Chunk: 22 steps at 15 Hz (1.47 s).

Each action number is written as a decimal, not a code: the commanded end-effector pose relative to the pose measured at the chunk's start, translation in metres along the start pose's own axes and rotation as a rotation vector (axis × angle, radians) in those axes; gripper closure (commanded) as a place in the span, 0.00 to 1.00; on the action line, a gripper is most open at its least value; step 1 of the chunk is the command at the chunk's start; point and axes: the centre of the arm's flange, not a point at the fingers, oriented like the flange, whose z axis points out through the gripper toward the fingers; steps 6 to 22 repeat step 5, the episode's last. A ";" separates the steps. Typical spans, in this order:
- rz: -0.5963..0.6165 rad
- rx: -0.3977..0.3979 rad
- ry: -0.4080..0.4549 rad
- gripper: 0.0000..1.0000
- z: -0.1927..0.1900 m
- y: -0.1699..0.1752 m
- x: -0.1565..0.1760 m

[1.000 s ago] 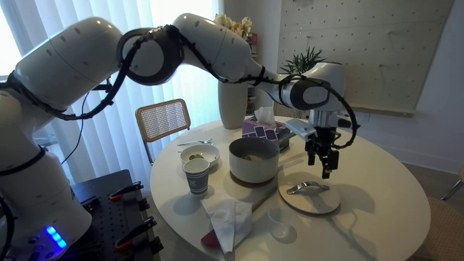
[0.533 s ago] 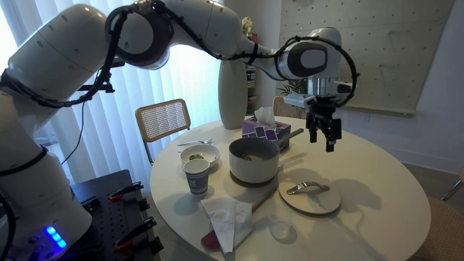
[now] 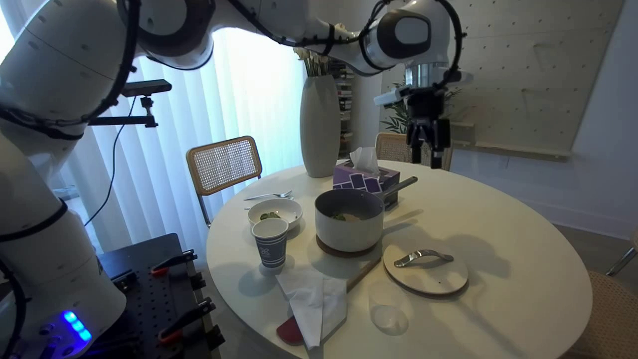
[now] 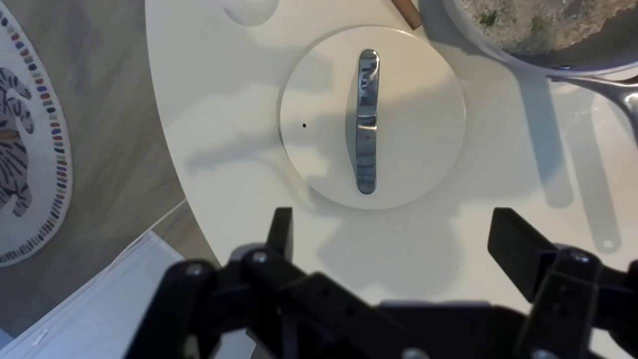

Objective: Put the pots lid on the table

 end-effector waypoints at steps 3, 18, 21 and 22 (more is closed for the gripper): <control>0.020 -0.004 0.004 0.00 -0.037 -0.014 -0.024; 0.022 -0.006 -0.001 0.00 -0.043 -0.016 -0.032; 0.022 -0.006 -0.001 0.00 -0.043 -0.016 -0.032; 0.022 -0.006 -0.001 0.00 -0.043 -0.016 -0.032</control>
